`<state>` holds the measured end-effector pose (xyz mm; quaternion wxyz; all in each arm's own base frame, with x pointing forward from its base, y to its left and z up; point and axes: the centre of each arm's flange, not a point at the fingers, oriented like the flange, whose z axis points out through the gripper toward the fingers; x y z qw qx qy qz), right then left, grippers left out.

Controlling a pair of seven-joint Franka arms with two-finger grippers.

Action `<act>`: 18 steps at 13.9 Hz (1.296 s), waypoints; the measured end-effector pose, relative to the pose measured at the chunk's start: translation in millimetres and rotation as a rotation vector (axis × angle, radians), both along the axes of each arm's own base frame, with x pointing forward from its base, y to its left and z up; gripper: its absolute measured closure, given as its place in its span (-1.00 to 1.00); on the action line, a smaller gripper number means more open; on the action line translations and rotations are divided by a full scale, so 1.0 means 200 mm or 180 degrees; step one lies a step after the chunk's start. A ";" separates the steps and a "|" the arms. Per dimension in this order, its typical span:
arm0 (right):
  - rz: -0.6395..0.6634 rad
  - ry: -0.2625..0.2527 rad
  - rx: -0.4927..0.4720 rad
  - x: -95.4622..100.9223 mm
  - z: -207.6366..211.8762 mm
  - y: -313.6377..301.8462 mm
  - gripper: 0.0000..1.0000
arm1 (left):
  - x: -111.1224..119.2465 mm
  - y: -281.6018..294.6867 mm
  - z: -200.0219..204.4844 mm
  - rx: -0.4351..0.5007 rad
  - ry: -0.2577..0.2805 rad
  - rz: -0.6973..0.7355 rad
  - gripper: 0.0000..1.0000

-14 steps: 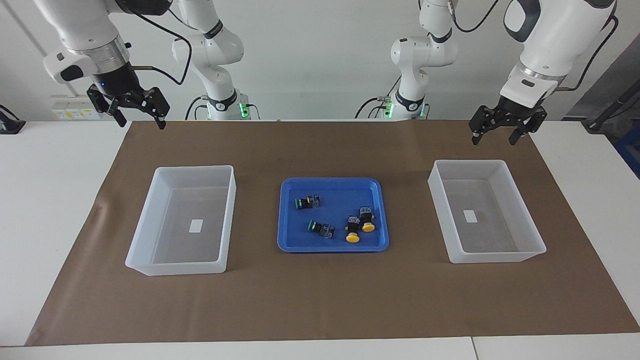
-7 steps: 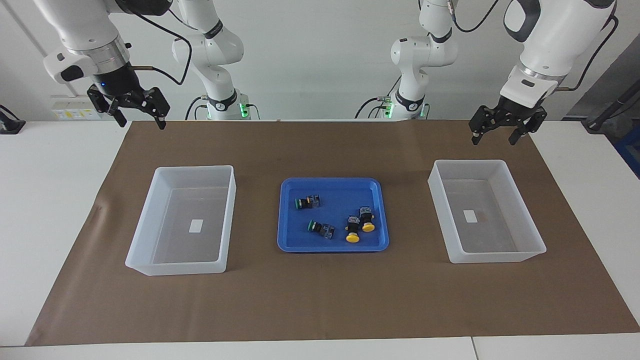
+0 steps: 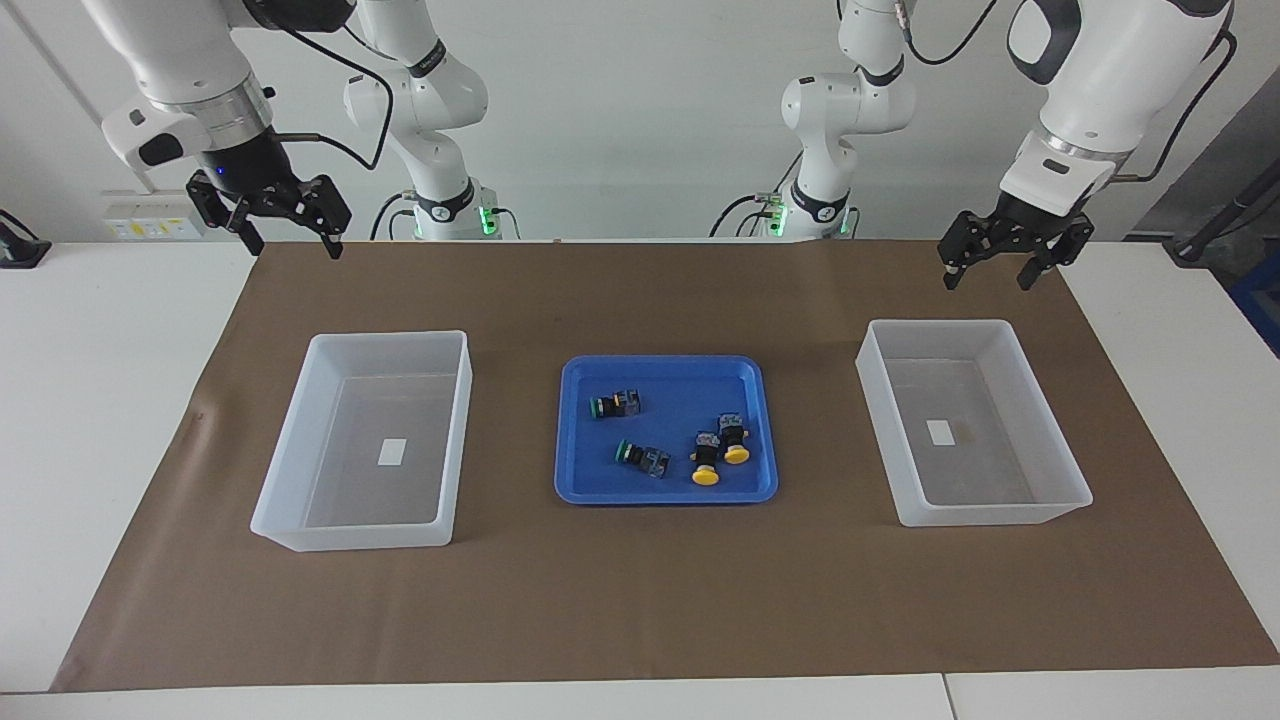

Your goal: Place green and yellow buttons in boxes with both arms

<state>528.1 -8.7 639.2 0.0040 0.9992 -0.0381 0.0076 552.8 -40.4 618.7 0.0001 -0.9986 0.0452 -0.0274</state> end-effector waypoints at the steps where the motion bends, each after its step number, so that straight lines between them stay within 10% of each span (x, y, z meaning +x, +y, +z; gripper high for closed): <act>1: 0.0000 -0.0005 0.0000 0.00 0.00 0.00 -1.00 | 0.00 0.00 0.00 0.0000 0.0000 0.0000 -1.00; 9: 0.0234 -0.0205 0.0195 0.06 -0.10 0.24 -1.00 | 0.00 0.00 0.00 0.0000 0.0000 0.0000 -1.00; 18: 0.0983 -0.0484 0.0195 0.21 -0.68 1.00 -1.00 | 0.00 0.00 0.00 0.0000 0.0001 0.0000 -1.00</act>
